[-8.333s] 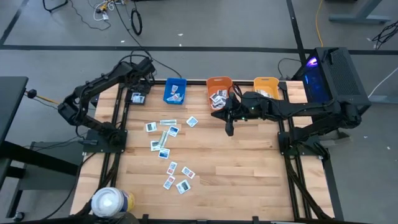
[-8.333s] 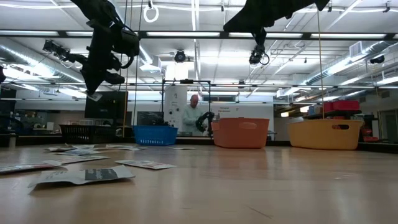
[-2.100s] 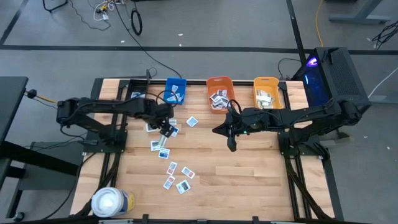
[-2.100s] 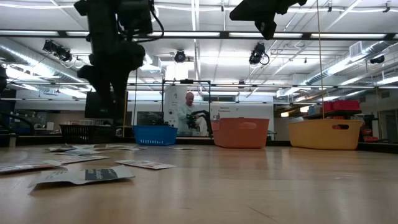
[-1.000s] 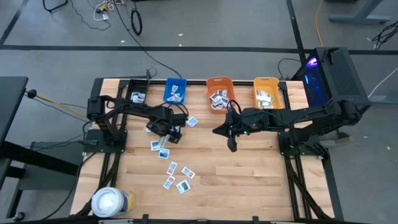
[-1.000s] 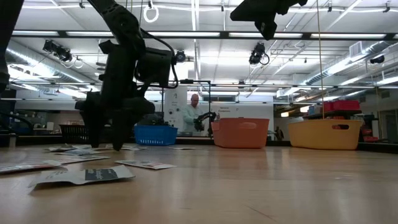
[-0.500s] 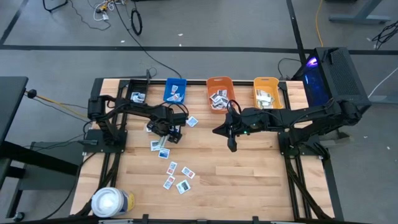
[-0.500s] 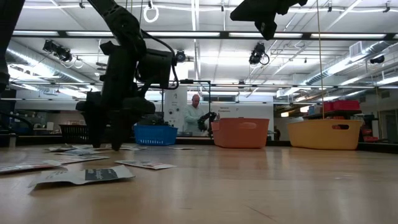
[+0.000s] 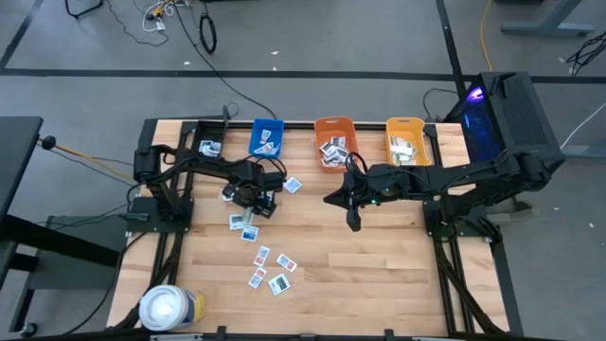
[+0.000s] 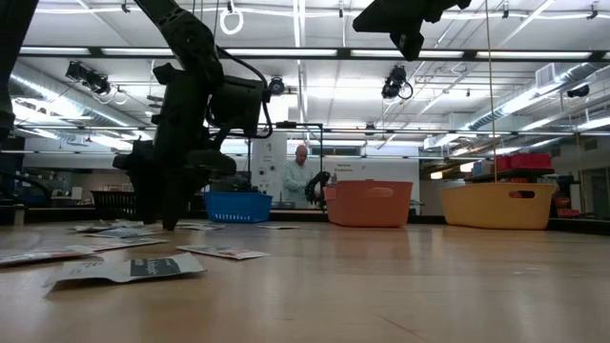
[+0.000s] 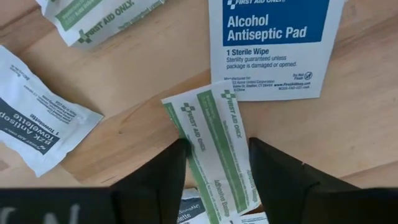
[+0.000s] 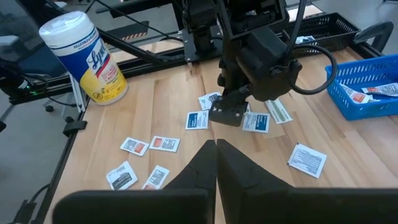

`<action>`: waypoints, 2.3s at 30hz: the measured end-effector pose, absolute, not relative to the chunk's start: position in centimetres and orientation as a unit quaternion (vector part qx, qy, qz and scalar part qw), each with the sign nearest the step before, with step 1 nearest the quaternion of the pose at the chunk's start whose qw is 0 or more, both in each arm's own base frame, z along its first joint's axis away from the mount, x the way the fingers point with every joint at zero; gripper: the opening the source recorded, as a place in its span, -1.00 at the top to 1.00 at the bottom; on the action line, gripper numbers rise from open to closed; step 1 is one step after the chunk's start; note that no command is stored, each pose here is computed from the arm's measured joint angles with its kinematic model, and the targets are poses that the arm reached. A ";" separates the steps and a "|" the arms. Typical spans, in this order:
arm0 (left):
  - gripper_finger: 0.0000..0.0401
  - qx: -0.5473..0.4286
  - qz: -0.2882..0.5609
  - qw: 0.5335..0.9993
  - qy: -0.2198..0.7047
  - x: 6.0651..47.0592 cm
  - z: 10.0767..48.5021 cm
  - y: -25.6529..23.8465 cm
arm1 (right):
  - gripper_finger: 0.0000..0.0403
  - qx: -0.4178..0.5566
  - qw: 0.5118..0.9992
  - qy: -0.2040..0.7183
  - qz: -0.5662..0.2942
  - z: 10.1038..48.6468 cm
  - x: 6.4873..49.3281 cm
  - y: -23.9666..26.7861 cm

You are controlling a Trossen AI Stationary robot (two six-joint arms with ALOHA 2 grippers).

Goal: Pick & Place First Aid Supplies
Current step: Put the bandage into the yellow bin

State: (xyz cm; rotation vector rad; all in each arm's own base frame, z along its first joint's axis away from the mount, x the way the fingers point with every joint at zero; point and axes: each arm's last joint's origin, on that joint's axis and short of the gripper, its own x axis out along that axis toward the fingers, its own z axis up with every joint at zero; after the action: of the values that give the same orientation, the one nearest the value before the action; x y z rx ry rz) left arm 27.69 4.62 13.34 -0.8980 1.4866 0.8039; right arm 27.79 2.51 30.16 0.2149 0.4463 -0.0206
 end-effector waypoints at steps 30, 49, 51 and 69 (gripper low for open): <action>0.53 -0.368 0.312 0.556 0.677 26.8 13.7 4.3 | 0.93 0.106 0.970 0.220 -0.010 30.2 27.8 2.5; 0.72 -0.364 0.309 0.557 0.680 26.7 13.8 4.3 | 0.93 0.106 0.970 0.219 -0.010 30.2 27.8 2.5; 0.74 -0.364 0.309 0.556 0.680 26.7 13.8 4.3 | 0.93 0.106 0.970 0.219 -0.010 30.2 27.8 2.5; 0.97 -0.358 0.316 0.541 0.692 26.3 13.9 4.3 | 0.93 0.106 0.970 0.216 -0.010 30.2 27.8 2.5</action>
State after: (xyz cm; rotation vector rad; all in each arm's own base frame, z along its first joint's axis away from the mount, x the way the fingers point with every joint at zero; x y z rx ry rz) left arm 26.32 4.25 13.91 -0.8515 1.6432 0.7508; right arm 27.83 2.51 30.24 0.2146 0.4371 -0.0195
